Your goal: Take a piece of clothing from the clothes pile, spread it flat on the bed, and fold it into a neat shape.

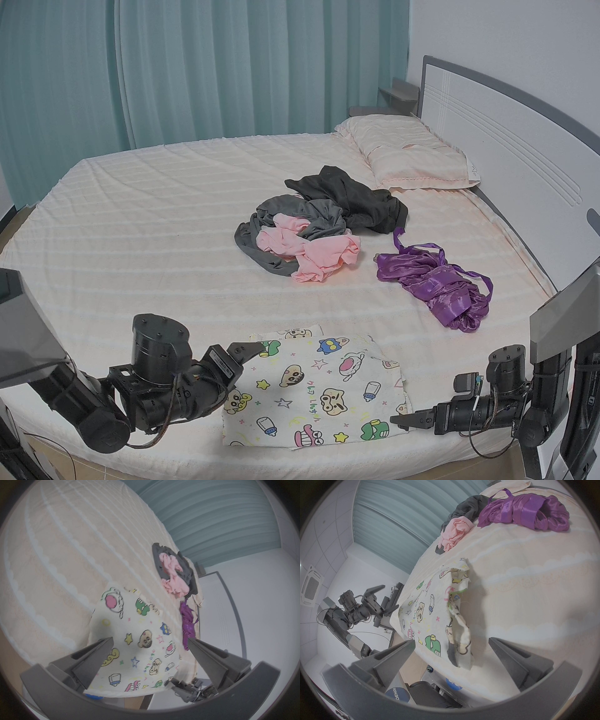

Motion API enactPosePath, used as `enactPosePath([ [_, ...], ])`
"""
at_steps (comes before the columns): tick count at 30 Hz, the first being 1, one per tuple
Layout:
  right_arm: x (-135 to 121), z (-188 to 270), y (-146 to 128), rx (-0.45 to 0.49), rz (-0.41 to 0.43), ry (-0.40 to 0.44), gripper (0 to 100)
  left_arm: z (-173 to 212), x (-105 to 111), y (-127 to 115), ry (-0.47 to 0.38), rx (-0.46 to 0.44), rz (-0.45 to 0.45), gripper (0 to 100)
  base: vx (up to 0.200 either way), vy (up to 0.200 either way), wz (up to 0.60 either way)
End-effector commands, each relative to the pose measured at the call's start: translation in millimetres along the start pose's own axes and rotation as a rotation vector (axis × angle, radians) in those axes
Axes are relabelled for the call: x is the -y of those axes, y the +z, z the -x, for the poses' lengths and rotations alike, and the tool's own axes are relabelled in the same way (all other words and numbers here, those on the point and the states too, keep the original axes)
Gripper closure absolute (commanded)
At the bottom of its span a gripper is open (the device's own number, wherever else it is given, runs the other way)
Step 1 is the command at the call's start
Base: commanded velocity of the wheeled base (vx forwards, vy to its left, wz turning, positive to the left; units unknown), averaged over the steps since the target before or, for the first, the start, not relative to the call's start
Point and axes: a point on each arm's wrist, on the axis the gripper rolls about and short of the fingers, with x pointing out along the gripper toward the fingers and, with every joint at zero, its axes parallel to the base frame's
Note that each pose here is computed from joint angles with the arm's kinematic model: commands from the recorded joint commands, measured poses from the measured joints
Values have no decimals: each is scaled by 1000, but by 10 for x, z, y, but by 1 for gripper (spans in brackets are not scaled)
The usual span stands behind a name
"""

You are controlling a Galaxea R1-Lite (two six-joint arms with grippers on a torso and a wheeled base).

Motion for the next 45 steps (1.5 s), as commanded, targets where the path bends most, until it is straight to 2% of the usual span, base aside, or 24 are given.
enactPosePath([
  [1, 40, 12, 51, 28, -6, -5, 0, -223, -177, -192, 104, -45, -22, 0, 0, 0, 0],
  [5, 38, 15, 61, 34, -6, -4, 0, -317, -319, -212, 175, -22, -25, 0, 0, 0, 0],
  [10, 16, 47, 147, 79, 9, 7, 0, -337, -398, -256, 190, -30, -34, 0, 0, 0, 0],
  [11, -38, 170, 301, 165, 28, 31, 0, -355, -451, -288, 189, -17, -41, 0, 0, 0, 0],
  [16, -74, 188, 445, 223, 48, 67, 0, -332, -432, -268, 163, 12, -41, 0, 0, 0, 0],
  [20, -92, 47, 782, 314, 73, 99, 0, -154, -293, -202, 78, 45, -34, 0, 0, 0, 0],
  [22, -96, 12, 840, 314, 74, 100, 0, -115, -270, -184, 65, 54, -31, 0, 0, 0, 0],
  [23, -97, -100, 974, 293, 59, 85, 0, -19, -220, -142, 35, 69, -21, 0, 0, 0, 0],
  [26, -105, -273, 1201, 260, 27, 49, 0, 84, -203, -88, 16, 88, -4, 0, 0, 0, 0],
  [30, -126, -497, 1413, 205, -42, 31, 0, 157, -200, -17, 3, 108, 13, 0, 0, 0, 0],
  [33, -82, -703, 1471, 165, -84, 25, 0, 178, -202, -18, 1, 107, 14, 0, 0, 0, 0],
  [36, -59, -808, 1479, 147, -90, 21, 0, 180, -206, -19, 2, 106, 14, 0, 0, 0, 0],
  [39, -30, -947, 1454, 86, -117, -4, 0, 169, -213, -30, 7, 102, 12, 0, 0, 0, 0],
  [45, 48, -1080, 1451, 61, -136, -34, 0, 166, -214, -34, 8, 100, 11, 0, 0, 0, 0],
])
